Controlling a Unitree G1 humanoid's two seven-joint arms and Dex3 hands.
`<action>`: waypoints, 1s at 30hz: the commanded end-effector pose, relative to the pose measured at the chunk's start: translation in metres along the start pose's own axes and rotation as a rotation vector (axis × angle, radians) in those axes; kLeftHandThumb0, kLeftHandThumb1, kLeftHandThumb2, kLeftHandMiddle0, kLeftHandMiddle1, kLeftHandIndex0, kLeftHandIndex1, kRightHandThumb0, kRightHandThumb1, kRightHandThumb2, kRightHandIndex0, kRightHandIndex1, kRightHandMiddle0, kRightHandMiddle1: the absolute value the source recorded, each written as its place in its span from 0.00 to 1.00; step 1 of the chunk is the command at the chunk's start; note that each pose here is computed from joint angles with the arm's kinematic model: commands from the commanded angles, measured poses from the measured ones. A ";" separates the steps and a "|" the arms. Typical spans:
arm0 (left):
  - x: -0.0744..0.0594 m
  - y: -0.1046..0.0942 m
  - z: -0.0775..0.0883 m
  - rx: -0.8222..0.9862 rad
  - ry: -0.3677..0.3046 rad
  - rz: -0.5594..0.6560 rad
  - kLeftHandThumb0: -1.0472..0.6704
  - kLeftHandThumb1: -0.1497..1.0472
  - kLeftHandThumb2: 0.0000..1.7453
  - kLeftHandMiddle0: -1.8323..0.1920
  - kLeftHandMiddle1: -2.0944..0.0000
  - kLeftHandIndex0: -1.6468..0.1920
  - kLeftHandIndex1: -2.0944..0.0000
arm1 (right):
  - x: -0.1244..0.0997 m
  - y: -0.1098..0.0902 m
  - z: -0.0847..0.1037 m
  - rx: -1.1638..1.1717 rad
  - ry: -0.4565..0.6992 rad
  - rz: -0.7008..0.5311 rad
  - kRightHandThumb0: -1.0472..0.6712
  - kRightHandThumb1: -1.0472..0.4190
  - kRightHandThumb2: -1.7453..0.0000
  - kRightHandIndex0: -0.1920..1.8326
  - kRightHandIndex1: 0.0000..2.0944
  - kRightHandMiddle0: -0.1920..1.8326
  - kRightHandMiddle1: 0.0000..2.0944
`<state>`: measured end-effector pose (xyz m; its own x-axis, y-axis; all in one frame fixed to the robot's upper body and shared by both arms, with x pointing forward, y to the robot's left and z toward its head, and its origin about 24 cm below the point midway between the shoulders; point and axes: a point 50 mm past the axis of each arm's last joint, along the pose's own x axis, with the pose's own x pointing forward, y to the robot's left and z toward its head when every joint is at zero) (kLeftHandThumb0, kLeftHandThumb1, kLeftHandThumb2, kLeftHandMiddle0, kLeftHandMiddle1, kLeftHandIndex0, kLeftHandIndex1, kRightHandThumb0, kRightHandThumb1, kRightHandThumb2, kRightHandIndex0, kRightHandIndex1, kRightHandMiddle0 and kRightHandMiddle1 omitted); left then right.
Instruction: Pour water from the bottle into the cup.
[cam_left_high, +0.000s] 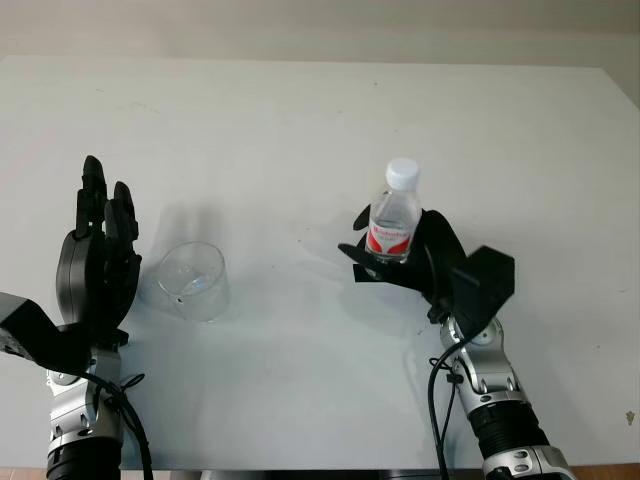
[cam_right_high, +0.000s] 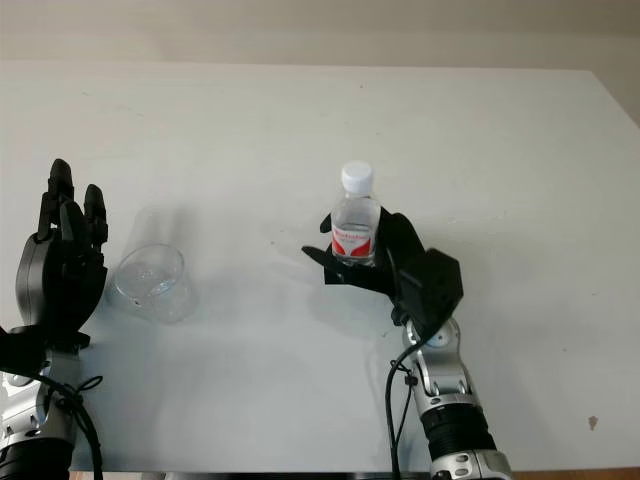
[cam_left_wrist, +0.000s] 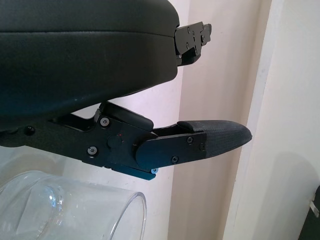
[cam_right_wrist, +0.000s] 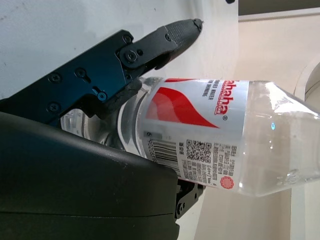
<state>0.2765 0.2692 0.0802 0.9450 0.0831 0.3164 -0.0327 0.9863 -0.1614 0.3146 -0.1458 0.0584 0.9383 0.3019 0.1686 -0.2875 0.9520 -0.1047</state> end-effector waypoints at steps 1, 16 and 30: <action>-0.008 0.004 -0.005 0.005 0.020 0.013 0.16 1.00 0.31 1.00 0.98 1.00 1.00 | -0.010 0.001 -0.011 0.045 0.023 -0.008 0.26 0.03 0.97 0.18 0.97 0.12 0.95; -0.006 0.005 -0.006 0.011 0.027 0.010 0.17 1.00 0.31 1.00 0.98 1.00 1.00 | -0.023 0.002 -0.018 -0.004 0.050 0.044 0.21 0.07 0.97 0.12 0.25 0.06 0.38; -0.006 0.005 -0.006 0.011 0.023 0.015 0.16 1.00 0.31 1.00 0.98 1.00 0.99 | -0.025 -0.005 -0.015 -0.112 0.028 0.062 0.09 0.06 0.97 0.00 0.00 0.00 0.01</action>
<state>0.2765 0.2719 0.0791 0.9467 0.0845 0.3107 -0.0382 0.9876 -0.1521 0.3034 -0.1531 0.0546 0.9141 0.3635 0.1795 -0.3233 0.9208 -0.2183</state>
